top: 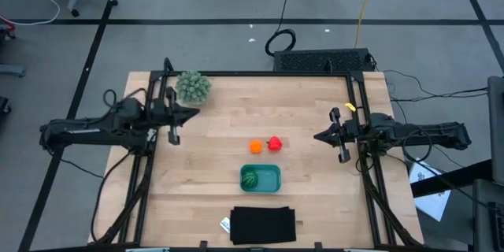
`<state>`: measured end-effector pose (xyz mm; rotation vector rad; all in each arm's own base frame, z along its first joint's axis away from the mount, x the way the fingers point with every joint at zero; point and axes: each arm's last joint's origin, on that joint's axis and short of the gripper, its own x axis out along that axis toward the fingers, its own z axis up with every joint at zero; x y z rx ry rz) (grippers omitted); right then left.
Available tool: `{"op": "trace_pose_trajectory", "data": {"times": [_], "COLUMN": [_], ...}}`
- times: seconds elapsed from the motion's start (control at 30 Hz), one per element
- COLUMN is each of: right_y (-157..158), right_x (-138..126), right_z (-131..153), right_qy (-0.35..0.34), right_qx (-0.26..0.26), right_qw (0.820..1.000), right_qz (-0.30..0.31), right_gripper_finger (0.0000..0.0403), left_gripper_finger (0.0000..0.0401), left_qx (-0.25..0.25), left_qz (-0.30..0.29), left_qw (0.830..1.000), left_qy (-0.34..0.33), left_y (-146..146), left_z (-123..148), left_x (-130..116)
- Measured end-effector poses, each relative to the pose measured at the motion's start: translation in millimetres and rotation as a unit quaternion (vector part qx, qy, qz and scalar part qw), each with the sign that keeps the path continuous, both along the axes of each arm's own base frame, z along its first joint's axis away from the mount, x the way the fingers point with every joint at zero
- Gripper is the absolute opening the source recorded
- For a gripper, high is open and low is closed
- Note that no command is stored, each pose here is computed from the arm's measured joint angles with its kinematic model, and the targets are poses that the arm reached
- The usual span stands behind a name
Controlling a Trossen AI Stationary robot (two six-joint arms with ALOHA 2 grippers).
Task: Pick and placing Produce into tupperware
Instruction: Put the apple into the blue bin
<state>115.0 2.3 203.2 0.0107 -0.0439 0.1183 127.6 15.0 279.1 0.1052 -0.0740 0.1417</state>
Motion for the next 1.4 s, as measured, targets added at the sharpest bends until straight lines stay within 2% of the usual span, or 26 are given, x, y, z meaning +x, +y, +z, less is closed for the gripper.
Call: {"op": "trace_pose_trajectory", "data": {"times": [0.1,0.23,0.33,0.5,0.7,0.8,0.9,1.03,1.23,1.4], "right_y": [0,0,0,0,0,0,0,0,0,0], "right_x": [0,0,0,0,0,0,0,0,0,0], "right_z": [0,0,0,0,0,0,0,0,1,1], "right_qy": [0.0,0.0,0.0,0.0,0.0,0.0,0.0,-0.002,-0.004,-0.004], "right_qx": [0.0,0.0,0.0,0.0,0.0,0.0,0.0,0.0,0.0,0.0], "right_qw": [1.0,1.0,1.0,1.0,1.0,1.0,1.0,1.0,1.0,1.0], "right_qz": [0.0,0.0,0.0,0.0,0.0,0.0,0.0,0.0,0.0,0.0], "right_gripper_finger": [0.0,0.0,0.0,0.0,0.0,0.0,0.0,0.0,0.0,0.0], "left_gripper_finger": [0.0,0.0,0.0,0.0,0.0,0.0,0.0,0.0,0.0,0.0], "left_qx": [-0.003,-0.006,-0.002,0.035,0.066,0.075,0.061,0.025,0.031,0.037], "left_qz": [-0.004,0.039,0.046,0.028,0.032,-0.004,-0.008,0.015,0.001,0.004], "left_qw": [0.999,0.997,0.995,0.997,0.997,0.997,0.998,0.999,0.998,0.998], "left_qy": [0.033,0.071,0.089,0.069,0.012,0.004,0.016,0.043,0.062,0.045], "left_y": [-2,-3,-7,-14,-13,-14,-13,-10,-11,-11], "left_z": [-6,-16,-28,-50,-46,-45,-48,-54,-73,-84], "left_x": [0,2,3,1,-15,-22,-26,-26,-22,-20]}}
